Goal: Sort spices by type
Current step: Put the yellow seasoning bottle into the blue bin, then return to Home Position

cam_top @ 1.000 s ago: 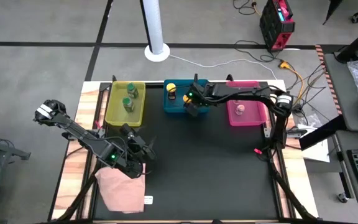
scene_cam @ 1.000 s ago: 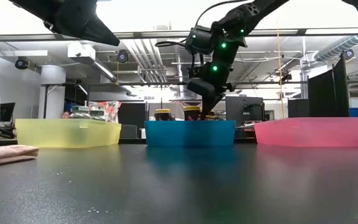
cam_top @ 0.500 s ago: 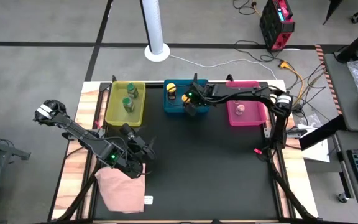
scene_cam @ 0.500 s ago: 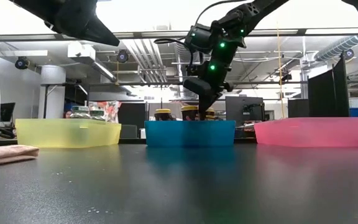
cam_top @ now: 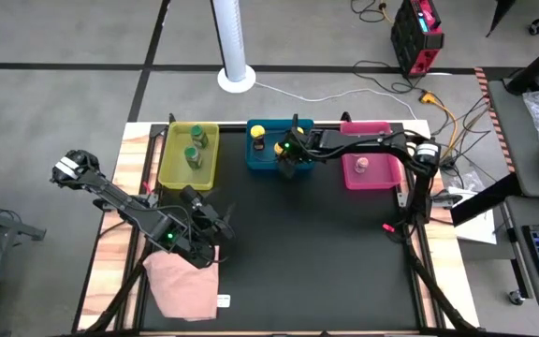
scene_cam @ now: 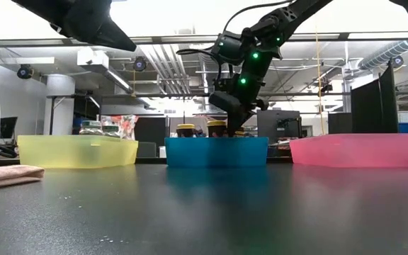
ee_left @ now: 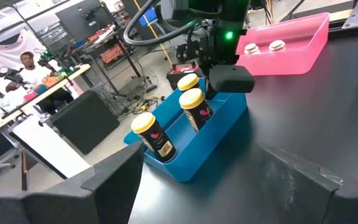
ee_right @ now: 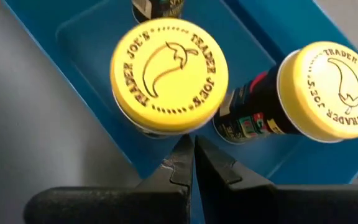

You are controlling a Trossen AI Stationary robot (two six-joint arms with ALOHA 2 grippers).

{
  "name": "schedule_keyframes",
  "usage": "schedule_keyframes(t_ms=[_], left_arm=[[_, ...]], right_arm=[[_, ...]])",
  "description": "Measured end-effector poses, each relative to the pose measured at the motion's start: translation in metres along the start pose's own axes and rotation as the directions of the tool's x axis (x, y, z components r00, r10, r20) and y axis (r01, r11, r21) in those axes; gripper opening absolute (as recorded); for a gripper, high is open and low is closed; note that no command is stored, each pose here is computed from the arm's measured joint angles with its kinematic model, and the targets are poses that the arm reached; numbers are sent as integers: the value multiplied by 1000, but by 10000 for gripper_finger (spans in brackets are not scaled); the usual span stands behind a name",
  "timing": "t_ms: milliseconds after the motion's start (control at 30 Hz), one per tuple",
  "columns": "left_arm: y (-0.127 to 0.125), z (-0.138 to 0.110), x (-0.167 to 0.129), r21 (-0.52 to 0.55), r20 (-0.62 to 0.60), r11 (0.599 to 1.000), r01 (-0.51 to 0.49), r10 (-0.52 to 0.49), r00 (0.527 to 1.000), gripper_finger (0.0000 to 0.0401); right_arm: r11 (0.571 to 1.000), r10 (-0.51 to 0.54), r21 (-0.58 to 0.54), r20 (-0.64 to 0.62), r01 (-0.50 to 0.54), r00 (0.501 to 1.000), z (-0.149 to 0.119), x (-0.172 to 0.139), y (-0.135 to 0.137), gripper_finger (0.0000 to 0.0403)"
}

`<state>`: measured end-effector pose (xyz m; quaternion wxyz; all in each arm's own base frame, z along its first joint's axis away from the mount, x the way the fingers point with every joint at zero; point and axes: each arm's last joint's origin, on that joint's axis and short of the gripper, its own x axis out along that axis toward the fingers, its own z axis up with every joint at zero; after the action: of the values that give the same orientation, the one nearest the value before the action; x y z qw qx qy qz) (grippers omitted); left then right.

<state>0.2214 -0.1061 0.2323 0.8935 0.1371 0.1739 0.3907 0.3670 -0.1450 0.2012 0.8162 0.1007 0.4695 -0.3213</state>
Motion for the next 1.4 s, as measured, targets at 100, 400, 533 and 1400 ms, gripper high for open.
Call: schedule_keyframes(t_ms=[100,400,533,1400], left_arm=[[0,0,0,0,2,1000,-4,4,1000,285],[0,0,0,0,2,1000,-4,4,1000,285],[0,0,0,0,2,1000,-4,4,1000,285],[0,0,0,-1,3,1000,-4,4,1000,285]], right_arm=[[1000,5,6,23,-5,1000,2,0,1,9],[1000,13,8,34,-14,999,3,0,1,9],[999,35,7,34,-35,999,4,0,2,9],[999,32,14,13,-33,999,2,0,2,9]])
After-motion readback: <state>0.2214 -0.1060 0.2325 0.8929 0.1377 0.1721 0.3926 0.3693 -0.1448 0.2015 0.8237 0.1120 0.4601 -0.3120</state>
